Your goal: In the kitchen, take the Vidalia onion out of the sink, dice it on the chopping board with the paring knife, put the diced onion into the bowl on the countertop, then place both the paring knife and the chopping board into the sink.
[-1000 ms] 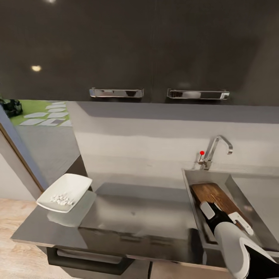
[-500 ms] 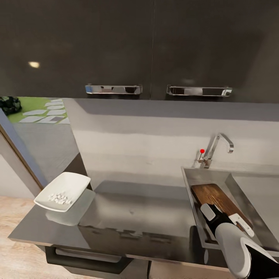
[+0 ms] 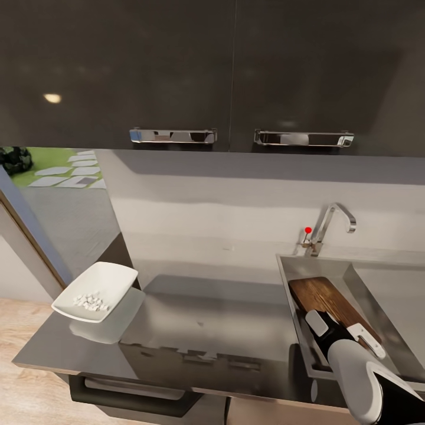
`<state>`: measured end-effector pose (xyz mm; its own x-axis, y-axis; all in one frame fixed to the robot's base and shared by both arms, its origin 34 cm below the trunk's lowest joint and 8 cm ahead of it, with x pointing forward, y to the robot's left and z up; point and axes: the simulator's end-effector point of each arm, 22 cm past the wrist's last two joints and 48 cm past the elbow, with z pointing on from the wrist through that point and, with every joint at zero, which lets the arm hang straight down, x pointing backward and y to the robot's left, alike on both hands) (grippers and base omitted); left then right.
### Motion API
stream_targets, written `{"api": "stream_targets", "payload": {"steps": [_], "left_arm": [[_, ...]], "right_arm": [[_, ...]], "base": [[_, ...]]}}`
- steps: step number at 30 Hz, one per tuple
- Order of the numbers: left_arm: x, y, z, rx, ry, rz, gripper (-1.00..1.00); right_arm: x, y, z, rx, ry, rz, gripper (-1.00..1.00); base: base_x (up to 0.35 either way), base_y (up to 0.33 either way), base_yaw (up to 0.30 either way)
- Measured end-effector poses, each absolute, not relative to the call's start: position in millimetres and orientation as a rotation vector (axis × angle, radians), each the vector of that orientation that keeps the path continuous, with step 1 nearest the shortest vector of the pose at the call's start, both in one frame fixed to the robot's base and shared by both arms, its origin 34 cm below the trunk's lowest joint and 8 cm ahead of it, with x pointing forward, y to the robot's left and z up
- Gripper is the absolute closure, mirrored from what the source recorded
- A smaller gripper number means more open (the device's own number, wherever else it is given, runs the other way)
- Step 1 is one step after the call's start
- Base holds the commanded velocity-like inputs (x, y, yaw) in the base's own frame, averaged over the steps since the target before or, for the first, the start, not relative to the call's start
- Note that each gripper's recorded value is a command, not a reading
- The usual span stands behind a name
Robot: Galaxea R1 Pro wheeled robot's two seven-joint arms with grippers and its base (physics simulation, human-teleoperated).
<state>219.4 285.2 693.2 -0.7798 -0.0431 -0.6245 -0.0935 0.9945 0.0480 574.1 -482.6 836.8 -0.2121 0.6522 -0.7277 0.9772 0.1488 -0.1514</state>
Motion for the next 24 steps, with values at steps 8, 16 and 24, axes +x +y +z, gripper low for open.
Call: {"api": "stream_targets", "payload": {"steps": [8,16,24], "left_arm": [[219.4,285.3,693.2,-0.095,2.466,0.100,-1.00],[219.4,285.2,693.2,-0.095,2.466,0.100,-1.00],[219.0,285.2,693.1,-0.095,2.466,0.100,-1.00]], "right_arm": [[574.4,-482.6,836.6,1.549,1.930,-0.849,1.00],[574.2,-482.6,836.6,1.553,1.929,-0.848,-1.00],[578.6,-485.3,842.1,1.564,1.905,-0.838,-1.00]], "base": [[0.000,0.000,0.000],[0.000,0.000,0.000],[0.000,0.000,0.000]]}}
